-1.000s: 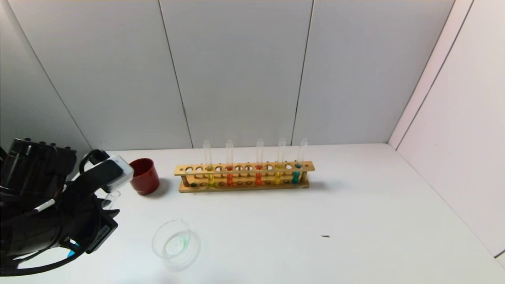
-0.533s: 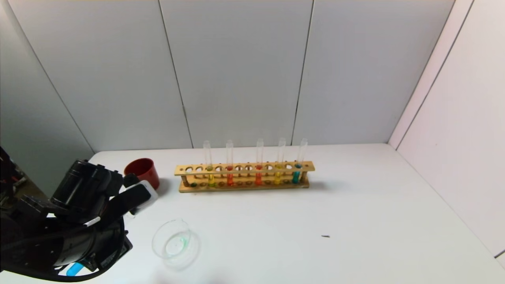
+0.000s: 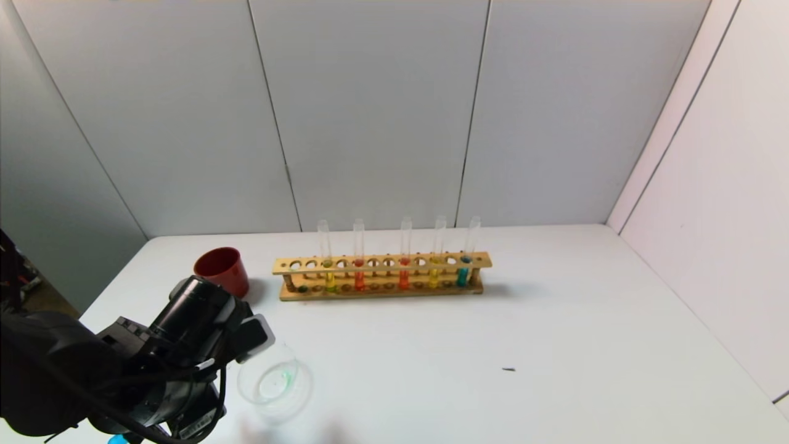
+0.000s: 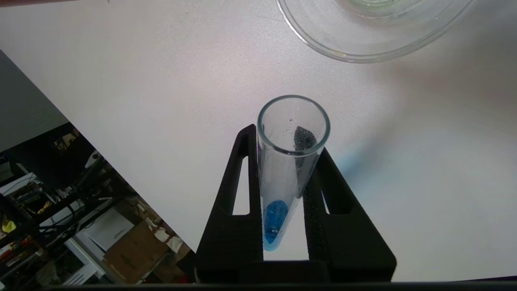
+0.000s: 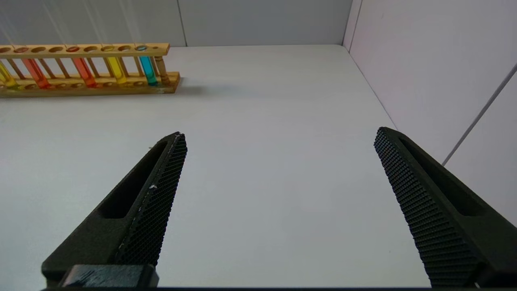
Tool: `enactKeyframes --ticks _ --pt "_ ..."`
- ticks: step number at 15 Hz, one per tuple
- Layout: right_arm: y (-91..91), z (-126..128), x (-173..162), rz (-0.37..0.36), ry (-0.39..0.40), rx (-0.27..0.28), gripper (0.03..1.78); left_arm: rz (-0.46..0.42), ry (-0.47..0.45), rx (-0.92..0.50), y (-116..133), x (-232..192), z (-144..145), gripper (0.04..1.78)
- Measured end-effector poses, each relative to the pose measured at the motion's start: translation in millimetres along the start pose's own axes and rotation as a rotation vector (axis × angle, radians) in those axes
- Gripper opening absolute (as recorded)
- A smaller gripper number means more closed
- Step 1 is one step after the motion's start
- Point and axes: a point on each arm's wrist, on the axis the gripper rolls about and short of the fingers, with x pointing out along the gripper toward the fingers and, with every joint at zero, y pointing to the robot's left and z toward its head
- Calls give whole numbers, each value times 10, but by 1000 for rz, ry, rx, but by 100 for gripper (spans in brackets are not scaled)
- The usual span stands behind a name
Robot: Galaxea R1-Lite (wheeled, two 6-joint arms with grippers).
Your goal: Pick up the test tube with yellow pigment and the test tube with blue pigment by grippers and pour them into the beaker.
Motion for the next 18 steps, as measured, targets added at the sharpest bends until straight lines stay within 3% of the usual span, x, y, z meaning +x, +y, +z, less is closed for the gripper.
enactKeyframes --ticks 7,18 --pt "0 0 0 0 0 0 170 -38 79 109 -153 152 172 33" --pt "0 0 0 0 0 0 170 -55 209 186 -83 246 447 33"
